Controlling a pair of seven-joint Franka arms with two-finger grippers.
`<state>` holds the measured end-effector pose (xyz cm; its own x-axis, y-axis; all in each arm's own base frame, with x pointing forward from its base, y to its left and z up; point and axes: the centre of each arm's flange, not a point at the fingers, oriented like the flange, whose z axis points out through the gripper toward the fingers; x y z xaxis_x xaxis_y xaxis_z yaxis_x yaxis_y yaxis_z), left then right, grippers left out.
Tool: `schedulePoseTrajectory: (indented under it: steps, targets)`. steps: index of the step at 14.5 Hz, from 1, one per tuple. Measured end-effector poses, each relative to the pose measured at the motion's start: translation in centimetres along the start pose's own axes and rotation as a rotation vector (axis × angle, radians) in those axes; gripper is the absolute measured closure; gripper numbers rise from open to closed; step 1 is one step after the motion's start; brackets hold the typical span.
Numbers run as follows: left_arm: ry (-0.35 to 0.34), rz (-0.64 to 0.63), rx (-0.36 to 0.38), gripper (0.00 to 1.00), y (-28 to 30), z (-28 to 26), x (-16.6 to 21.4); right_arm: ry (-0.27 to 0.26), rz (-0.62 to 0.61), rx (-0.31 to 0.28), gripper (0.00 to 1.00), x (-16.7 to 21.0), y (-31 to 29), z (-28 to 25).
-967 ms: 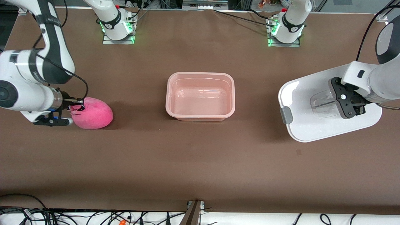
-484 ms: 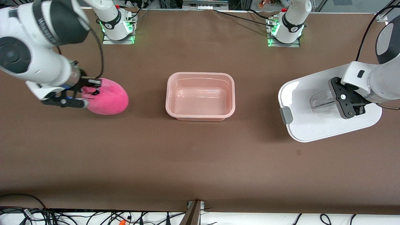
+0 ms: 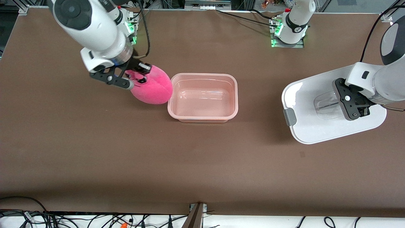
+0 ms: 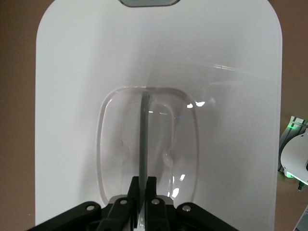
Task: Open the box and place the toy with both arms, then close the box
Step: 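Lift the pink toy with the right gripper over the pink box, then lower the toy into the box, open and withdraw the right gripper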
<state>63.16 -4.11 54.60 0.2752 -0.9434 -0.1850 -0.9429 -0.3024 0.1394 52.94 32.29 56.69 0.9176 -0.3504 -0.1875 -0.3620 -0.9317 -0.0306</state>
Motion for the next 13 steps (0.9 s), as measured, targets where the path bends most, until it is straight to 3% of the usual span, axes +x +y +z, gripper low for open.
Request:
schedulePoseTrajectory:
  steps: [4, 9, 11, 13]
  targets:
    - [0.0, 0.001, 0.0, 0.93, 0.0, 0.0, 0.0, -0.074, 0.16, 0.228, 0.91, -2.4, -4.2, -0.9]
    - [0.0, 0.002, 0.0, 0.93, 0.0, 0.0, 0.0, -0.246, 0.36, 0.522, 0.91, -3.5, -10.0, 0.1]
    - [0.0, 0.002, 0.0, 0.93, 0.0, 0.0, 0.0, -0.316, 0.405, 0.564, 0.91, -2.8, -11.7, 2.7]
    - [0.0, 0.003, 0.0, 0.93, 0.0, 0.0, 0.0, -0.366, 0.443, 0.55, 0.91, -1.0, -12.3, 6.1]
